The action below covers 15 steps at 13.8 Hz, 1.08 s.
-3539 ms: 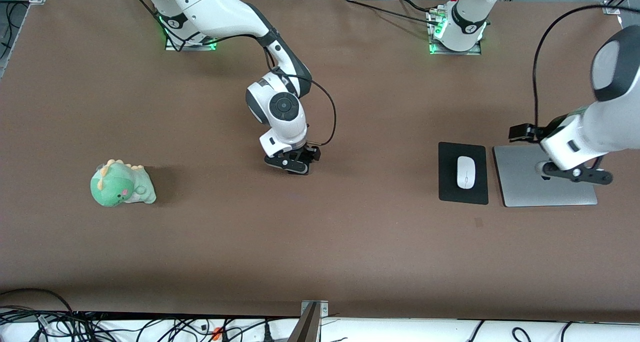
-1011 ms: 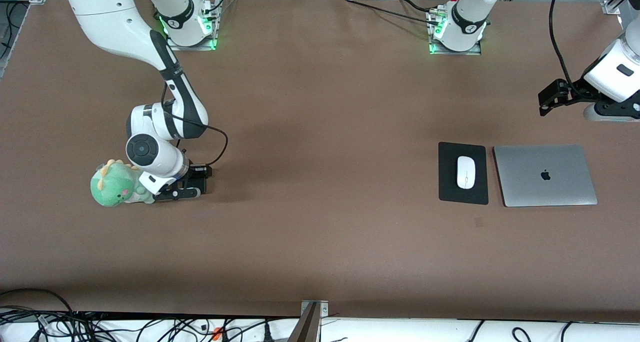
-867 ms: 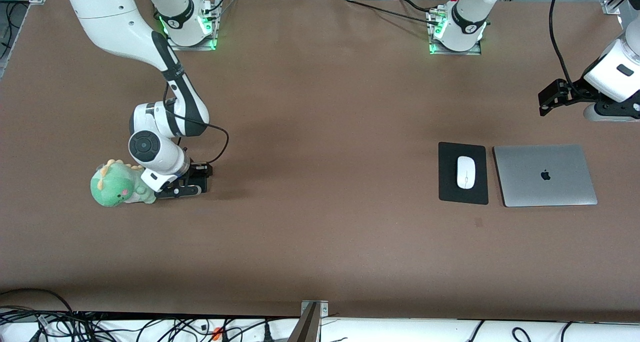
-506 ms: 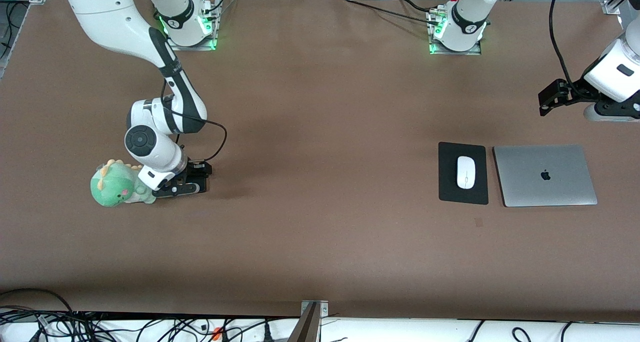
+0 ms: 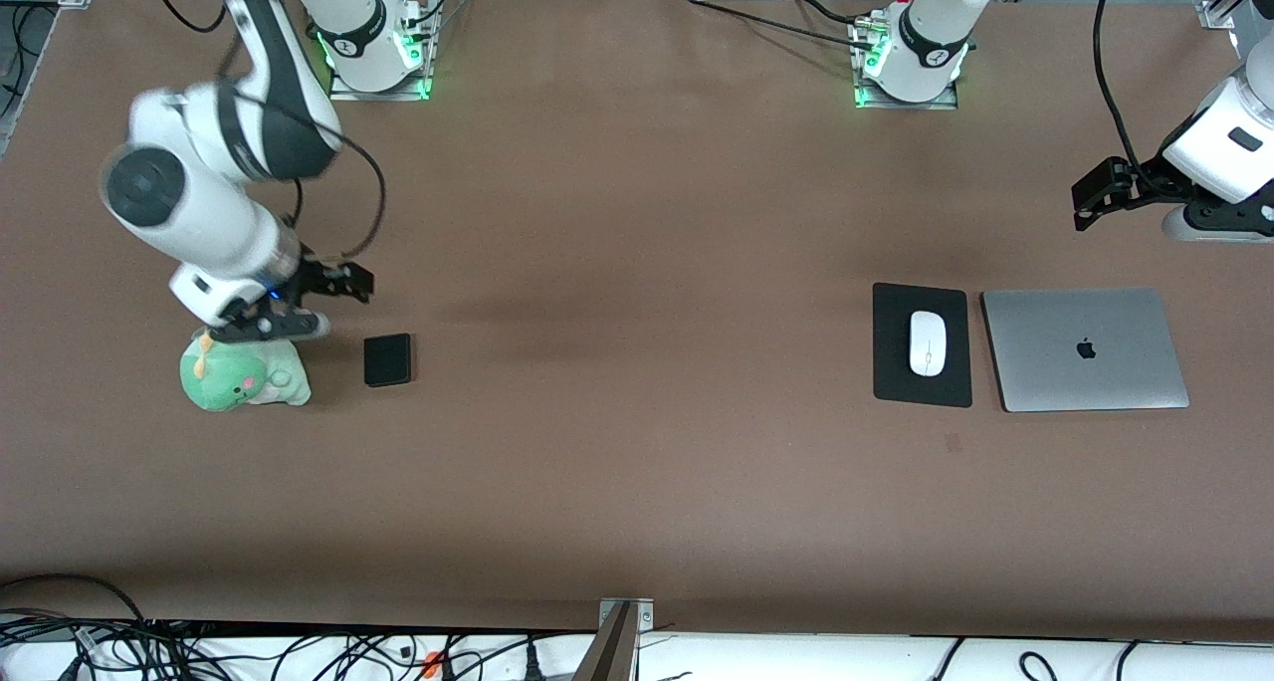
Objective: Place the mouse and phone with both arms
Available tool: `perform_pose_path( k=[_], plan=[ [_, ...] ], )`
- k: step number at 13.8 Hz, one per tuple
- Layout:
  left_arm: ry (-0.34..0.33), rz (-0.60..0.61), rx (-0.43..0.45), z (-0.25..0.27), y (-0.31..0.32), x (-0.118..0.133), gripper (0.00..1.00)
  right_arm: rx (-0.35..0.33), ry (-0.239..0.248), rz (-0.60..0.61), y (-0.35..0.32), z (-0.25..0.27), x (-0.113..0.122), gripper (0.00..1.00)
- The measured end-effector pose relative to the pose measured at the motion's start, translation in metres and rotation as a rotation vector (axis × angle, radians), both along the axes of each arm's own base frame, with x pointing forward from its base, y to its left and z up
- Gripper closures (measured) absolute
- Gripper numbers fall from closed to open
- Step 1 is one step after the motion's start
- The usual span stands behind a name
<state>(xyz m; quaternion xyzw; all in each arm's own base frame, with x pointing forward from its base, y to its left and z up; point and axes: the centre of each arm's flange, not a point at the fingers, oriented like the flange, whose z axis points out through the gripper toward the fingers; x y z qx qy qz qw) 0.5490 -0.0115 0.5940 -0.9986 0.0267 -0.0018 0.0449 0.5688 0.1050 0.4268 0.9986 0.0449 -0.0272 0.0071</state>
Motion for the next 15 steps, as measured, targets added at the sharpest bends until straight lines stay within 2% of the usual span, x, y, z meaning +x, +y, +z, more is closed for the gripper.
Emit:
perform_pose_path(
  k=[3,6,9,12,15],
  plan=[
    [-0.002,0.0,0.0,0.001,0.0,0.0,0.0,0.021,-0.013,-0.018,-0.018,0.074,-0.029,0.0],
    [-0.004,-0.002,0.0,0.002,-0.001,0.0,0.0,0.027,-0.028,-0.035,-0.031,0.116,-0.03,0.0],
    [-0.005,-0.003,0.0,0.002,-0.002,0.0,0.0,0.024,-0.023,-0.012,-0.037,0.124,-0.022,0.0],
    [-0.005,-0.003,0.0,0.002,-0.002,0.0,0.0,0.017,0.019,-0.016,-0.045,0.122,-0.022,0.0],
    [-0.005,-0.003,-0.001,0.002,-0.002,0.0,0.0,0.016,0.031,-0.022,-0.052,0.128,-0.023,0.0]
  ],
)
